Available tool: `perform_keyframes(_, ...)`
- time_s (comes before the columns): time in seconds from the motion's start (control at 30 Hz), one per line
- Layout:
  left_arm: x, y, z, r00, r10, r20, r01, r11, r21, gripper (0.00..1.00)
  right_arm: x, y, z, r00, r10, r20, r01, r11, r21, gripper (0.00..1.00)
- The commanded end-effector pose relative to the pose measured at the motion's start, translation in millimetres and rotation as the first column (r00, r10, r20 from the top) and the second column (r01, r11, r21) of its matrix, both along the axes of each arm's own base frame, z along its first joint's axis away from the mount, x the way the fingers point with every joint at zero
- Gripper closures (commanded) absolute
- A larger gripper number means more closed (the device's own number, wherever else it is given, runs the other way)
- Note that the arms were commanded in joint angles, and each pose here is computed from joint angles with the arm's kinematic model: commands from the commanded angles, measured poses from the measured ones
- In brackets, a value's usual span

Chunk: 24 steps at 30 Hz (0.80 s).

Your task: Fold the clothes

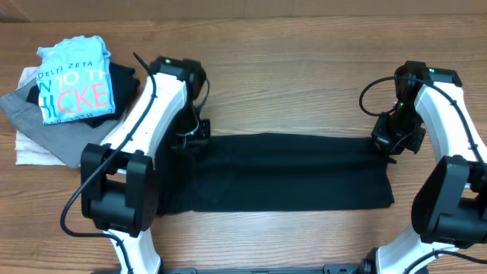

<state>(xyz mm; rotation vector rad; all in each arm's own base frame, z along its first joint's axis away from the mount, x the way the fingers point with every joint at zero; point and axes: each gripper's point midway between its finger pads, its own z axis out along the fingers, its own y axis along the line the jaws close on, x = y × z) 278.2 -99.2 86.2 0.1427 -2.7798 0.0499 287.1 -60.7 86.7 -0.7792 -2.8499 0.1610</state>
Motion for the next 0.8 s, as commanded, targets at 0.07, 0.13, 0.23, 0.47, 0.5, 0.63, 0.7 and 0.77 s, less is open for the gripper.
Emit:
perform_keyframes(0.07, -21.6, 18.6, -10.3, 0.998, -0.028, -0.056, 0.033, 0.995, 0.090, 0.96, -17.3, -7.2, -2.0, 0.998, -0.004, -0.059, 0.002, 0.999, -0.034, 0.96)
perform_keyframes(0.13, -25.5, 19.7, -12.7, 0.997, -0.028, -0.069, 0.034, 0.995, 0.093, 0.96, -22.9, -7.2, -4.2, 0.997, -0.004, -0.080, 0.001, 0.999, -0.036, 0.96)
perform_keyframes(0.23, -29.1, 19.9, -13.2, 0.996, -0.029, -0.083, 0.037, 0.995, 0.093, 0.96, -28.5, -6.5, -7.8, 0.995, -0.007, -0.100, 0.004, 0.999, -0.035, 0.95)
perform_keyframes(0.47, -45.7, 20.0, -0.3, 0.988, -0.062, -0.140, 0.075, 0.993, 0.088, 0.62, -36.5, -10.9, -11.2, 0.992, -0.025, -0.127, 0.016, 0.997, -0.071, 0.67)
perform_keyframes(0.5, -45.9, 19.5, 3.5, 0.990, -0.061, -0.129, 0.072, 0.994, 0.083, 0.62, -36.7, -10.9, -11.2, 0.992, -0.025, -0.127, 0.016, 0.997, -0.071, 0.67)
perform_keyframes(0.63, -34.0, 15.5, 22.3, 0.999, -0.053, -0.003, 0.053, 0.998, 0.046, 0.63, -36.8, -10.8, -11.2, 0.991, -0.025, -0.128, 0.016, 0.997, -0.070, 0.66)
perform_keyframes(0.7, -20.2, 12.4, 32.3, 0.994, -0.018, 0.108, 0.016, 1.000, 0.025, 0.64, -36.1, -10.5, -11.4, 0.992, -0.026, -0.125, 0.017, 0.997, -0.069, 0.66)
perform_keyframes(0.77, -6.1, 8.8, 40.6, 0.978, -0.015, 0.209, 0.016, 1.000, 0.001, 0.64, -33.6, -7.7, -12.6, 0.993, -0.029, -0.113, 0.023, 0.998, -0.052, 0.67)
